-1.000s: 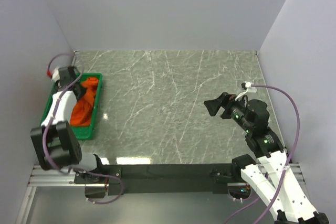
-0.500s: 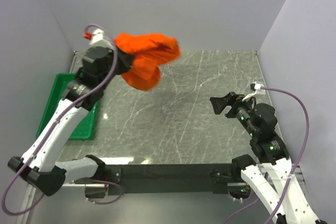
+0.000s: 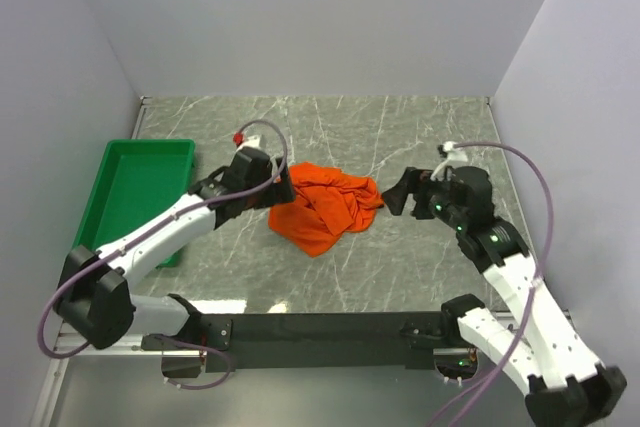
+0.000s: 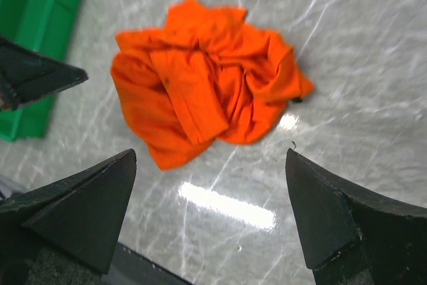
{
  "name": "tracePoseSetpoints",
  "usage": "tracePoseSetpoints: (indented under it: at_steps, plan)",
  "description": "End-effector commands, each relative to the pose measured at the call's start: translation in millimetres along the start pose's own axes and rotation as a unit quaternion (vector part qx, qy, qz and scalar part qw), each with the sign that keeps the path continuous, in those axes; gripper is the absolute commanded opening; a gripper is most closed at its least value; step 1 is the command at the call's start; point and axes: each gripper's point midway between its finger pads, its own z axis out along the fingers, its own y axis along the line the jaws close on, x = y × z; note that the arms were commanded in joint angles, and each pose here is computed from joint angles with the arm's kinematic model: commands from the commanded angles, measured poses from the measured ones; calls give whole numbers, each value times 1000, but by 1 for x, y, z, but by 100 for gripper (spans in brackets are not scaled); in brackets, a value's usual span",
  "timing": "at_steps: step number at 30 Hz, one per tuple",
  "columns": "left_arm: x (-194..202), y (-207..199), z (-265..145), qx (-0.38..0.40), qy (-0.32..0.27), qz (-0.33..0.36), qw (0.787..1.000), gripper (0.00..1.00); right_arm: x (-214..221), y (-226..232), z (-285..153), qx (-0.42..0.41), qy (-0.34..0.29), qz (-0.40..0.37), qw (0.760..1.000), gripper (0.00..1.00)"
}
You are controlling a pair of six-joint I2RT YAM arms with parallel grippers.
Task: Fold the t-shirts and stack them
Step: Move the tshirt to the center of the board
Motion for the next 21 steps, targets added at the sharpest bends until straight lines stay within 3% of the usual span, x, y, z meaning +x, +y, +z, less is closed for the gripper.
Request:
tracePoseSetpoints:
  at_steps: [1, 4, 8, 10, 14, 21]
  plan:
    - [1, -9, -14, 38, -23, -48, 998, 95, 14, 16, 15, -27, 58, -13, 998, 99]
    - [38, 4, -7, 28, 8, -56, 998, 90, 35, 27, 36, -33, 105, -35, 993, 97]
    - [86, 5, -2, 45, 44, -80, 995, 88, 56, 43, 63, -31, 152, -74, 985, 78]
    - [97, -4, 0, 57, 50, -93, 993, 89, 76, 49, 78, -29, 183, -99, 978, 74]
    - [102, -12, 10, 50, 45, -88, 994, 89, 98, 57, 102, -25, 213, -127, 968, 66]
    - [107, -19, 39, 27, 50, -94, 994, 86, 126, 58, 134, -15, 266, -138, 954, 66]
